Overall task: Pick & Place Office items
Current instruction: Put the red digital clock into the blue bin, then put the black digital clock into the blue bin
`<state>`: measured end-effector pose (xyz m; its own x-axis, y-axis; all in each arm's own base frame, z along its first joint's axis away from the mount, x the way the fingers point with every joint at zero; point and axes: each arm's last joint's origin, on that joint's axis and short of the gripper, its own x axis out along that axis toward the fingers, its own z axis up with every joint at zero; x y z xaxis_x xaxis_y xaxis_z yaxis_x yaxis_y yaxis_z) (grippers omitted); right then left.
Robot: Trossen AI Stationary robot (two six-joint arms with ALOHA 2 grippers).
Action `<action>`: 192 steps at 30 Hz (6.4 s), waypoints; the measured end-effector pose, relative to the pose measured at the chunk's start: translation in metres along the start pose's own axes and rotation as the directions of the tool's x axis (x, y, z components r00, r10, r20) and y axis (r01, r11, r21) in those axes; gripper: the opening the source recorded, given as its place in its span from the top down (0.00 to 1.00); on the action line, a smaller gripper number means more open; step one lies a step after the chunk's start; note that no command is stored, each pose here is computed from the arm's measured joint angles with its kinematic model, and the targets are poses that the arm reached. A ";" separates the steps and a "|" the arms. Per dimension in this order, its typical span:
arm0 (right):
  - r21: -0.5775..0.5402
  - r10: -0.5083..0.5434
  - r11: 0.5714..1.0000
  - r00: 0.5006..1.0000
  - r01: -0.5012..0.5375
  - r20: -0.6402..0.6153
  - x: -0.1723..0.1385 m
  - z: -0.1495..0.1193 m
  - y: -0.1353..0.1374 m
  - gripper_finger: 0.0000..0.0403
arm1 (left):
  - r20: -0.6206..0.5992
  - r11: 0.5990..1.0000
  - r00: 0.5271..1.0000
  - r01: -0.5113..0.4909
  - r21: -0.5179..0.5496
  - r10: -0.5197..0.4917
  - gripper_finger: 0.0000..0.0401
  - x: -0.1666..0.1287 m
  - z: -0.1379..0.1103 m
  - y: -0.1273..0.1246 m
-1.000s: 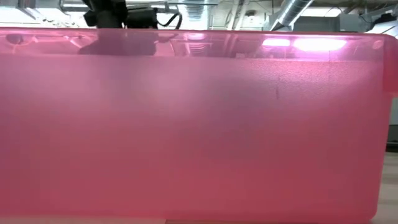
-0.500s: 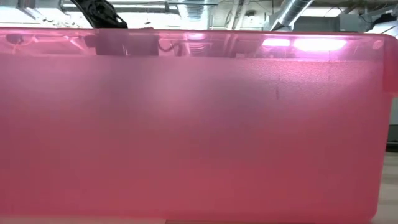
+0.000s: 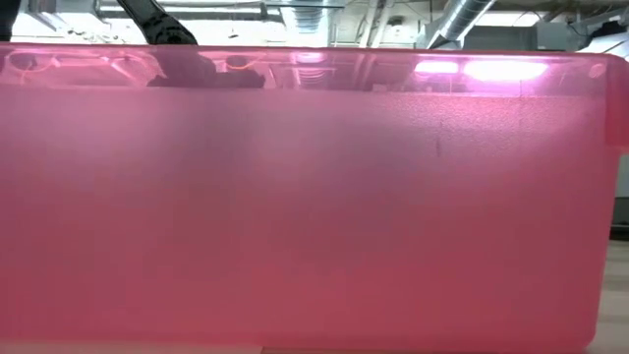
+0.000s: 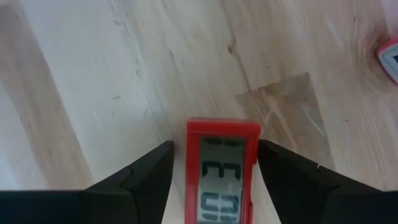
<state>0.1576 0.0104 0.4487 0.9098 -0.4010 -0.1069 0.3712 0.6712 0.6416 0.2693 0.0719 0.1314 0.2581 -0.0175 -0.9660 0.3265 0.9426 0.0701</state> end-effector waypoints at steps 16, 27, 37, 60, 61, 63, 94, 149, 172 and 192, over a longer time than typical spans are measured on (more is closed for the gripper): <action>0.000 0.004 1.000 1.000 -0.004 -0.003 -0.001 0.000 0.000 0.70 | 0.044 0.989 0.998 -0.043 -0.142 0.049 0.65 -0.002 0.007 0.009; -0.002 -0.004 1.000 1.000 0.004 0.014 -0.004 0.004 -0.003 0.70 | 0.307 0.948 0.897 -0.289 -0.132 0.316 0.65 -0.077 0.083 0.074; -0.013 -0.035 0.999 0.999 0.035 0.018 -0.006 0.006 -0.008 0.70 | 0.257 0.953 0.919 -0.274 -0.126 0.298 0.65 -0.050 0.114 0.143; -0.009 -0.033 0.999 0.999 0.033 0.016 -0.003 0.005 -0.007 0.69 | 0.310 0.905 0.852 -0.378 -0.197 0.423 0.36 -0.067 0.116 0.166; -0.010 -0.034 0.999 0.999 0.034 0.015 -0.003 0.005 -0.007 0.70 | 0.314 0.903 0.849 -0.375 -0.209 0.425 0.34 -0.074 0.115 0.165; -0.011 -0.034 0.999 0.999 0.034 0.015 -0.003 0.005 -0.007 0.70 | 0.365 0.903 0.828 -0.358 -0.238 0.425 0.33 -0.093 0.113 0.165; -0.047 -0.001 0.999 0.999 -0.002 -0.054 -0.002 -0.014 0.007 0.69 | 0.497 0.977 0.865 0.043 -0.207 0.067 0.36 -0.133 0.060 -0.018; 0.017 -0.002 1.000 0.997 0.003 -0.076 0.011 -0.025 0.015 0.70 | 0.453 0.968 0.891 0.096 -0.232 0.020 0.87 0.003 0.072 0.025; -0.029 -0.005 1.000 0.997 0.003 -0.073 0.012 -0.025 0.015 0.70 | 0.495 0.181 0.514 0.543 -0.820 0.700 0.87 -0.055 0.066 0.096; -0.066 -0.002 0.998 0.998 -0.003 -0.068 0.012 -0.025 0.015 0.69 | 0.515 0.175 0.529 0.564 -0.807 0.675 0.85 -0.006 0.081 0.106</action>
<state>0.1785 0.0311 0.4383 0.9197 -0.3587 -0.1598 0.3803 0.7118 0.5905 0.3758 0.1450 0.1648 0.8250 0.4548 -0.3353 -0.5317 0.4240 -0.7331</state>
